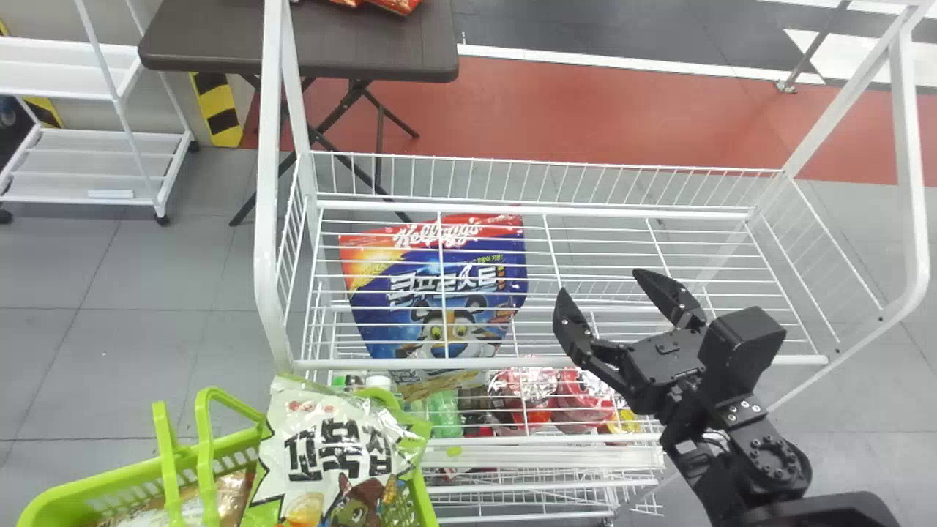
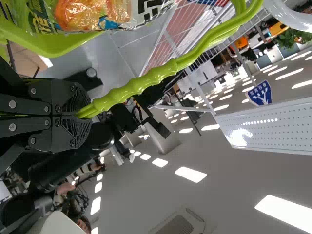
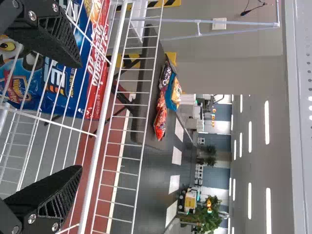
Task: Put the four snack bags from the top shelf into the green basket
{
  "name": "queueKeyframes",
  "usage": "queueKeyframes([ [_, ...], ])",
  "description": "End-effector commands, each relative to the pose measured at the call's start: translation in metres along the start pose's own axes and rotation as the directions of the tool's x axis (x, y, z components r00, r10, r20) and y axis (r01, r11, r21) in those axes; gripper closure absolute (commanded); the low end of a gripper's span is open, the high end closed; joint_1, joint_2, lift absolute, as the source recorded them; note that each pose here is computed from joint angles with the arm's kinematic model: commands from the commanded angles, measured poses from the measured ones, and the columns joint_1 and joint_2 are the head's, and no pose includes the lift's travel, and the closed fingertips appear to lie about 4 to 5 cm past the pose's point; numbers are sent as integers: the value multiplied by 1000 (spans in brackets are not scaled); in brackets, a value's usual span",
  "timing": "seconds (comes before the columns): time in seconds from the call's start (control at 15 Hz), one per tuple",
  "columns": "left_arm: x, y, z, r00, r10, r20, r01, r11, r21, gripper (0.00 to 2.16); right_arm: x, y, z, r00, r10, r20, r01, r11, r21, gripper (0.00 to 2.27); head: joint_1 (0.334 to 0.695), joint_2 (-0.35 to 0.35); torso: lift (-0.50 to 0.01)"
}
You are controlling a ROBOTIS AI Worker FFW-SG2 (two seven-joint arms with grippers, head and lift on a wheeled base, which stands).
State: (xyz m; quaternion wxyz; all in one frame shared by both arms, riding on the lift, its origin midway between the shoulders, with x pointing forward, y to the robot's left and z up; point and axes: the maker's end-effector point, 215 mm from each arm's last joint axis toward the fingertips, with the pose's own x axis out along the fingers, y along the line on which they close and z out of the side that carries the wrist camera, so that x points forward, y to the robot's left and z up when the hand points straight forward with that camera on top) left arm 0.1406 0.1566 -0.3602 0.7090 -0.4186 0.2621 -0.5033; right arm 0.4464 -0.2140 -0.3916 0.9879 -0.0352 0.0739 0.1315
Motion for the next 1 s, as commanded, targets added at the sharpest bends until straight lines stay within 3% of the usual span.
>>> queueKeyframes([
  [0.0,-1,-3,-1,1000,-8,5,8,1000,-5,2152,0,3,-1,1000,0,-1,0,1000,3,73,695,-117,-6],
  [0.93,-1,-3,-3,1000,-9,5,9,1000,-2,2152,-6,6,-3,1000,2,-8,-2,1000,6,76,695,-109,-6],
])
